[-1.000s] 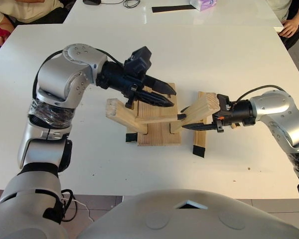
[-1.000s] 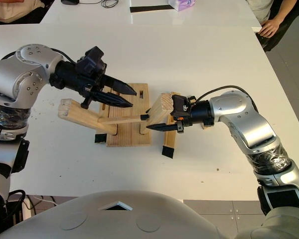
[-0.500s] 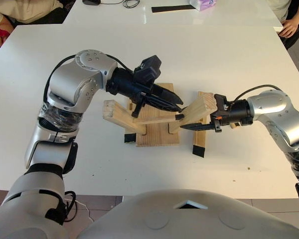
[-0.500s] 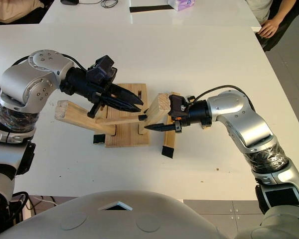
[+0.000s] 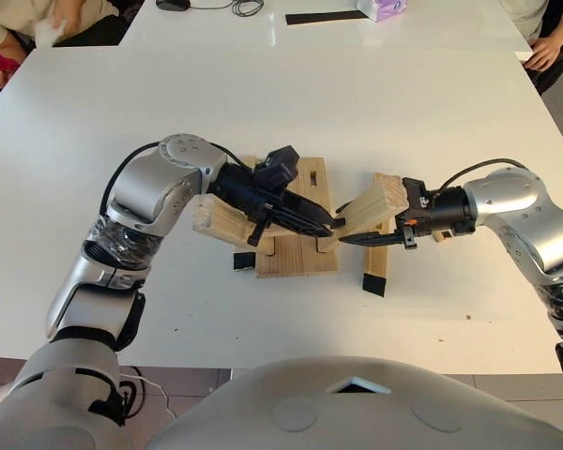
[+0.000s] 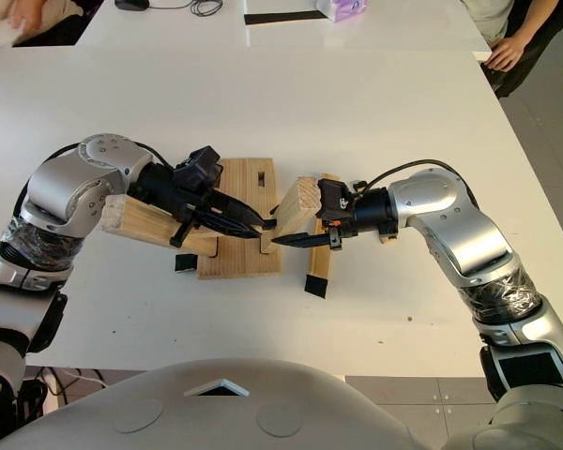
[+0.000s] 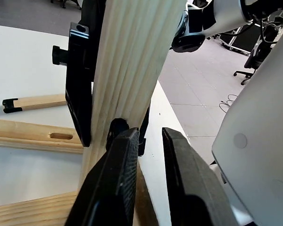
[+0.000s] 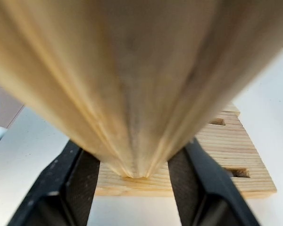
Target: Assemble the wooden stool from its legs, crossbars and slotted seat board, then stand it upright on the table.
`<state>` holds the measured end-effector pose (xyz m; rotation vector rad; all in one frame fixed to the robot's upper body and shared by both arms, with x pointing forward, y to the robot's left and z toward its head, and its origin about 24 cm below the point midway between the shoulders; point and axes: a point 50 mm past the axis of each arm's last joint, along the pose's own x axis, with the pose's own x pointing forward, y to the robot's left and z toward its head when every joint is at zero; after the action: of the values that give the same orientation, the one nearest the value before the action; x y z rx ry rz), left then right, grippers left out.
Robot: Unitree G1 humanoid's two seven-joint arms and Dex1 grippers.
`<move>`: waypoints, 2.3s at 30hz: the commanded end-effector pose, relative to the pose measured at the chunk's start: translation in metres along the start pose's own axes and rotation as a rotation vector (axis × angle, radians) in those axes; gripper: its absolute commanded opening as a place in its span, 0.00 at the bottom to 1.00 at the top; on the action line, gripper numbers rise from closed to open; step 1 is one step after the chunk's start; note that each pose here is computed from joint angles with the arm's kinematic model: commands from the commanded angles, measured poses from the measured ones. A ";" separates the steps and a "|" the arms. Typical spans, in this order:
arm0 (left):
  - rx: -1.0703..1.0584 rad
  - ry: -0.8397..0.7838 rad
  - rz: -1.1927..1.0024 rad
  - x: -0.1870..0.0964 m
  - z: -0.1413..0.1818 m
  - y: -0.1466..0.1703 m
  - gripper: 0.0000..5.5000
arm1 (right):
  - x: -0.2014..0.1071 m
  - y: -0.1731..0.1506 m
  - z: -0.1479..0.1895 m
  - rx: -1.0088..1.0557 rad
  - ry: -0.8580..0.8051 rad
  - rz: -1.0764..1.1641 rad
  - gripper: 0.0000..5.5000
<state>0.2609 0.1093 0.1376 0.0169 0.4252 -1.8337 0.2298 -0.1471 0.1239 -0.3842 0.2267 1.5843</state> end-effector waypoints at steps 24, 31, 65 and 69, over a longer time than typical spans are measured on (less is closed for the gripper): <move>0.231 -0.241 0.901 -0.111 0.069 0.011 0.17 | 0.001 0.010 -0.016 0.136 0.047 -0.008 0.37; 0.171 -0.113 1.088 -0.121 0.000 -0.007 0.19 | -0.007 0.009 -0.010 0.122 0.031 -0.096 0.44; 0.222 -0.228 1.888 -0.046 -0.058 -0.092 0.55 | -0.035 0.039 0.008 0.223 -0.117 -1.442 0.75; 0.272 -0.256 1.908 -0.051 -0.037 -0.091 0.55 | -0.042 0.032 0.024 0.156 -0.135 -1.541 0.75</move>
<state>0.1811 0.1918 0.1275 0.2531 -0.0805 0.0222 0.1952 -0.1806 0.1484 -0.1870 -0.0357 0.0945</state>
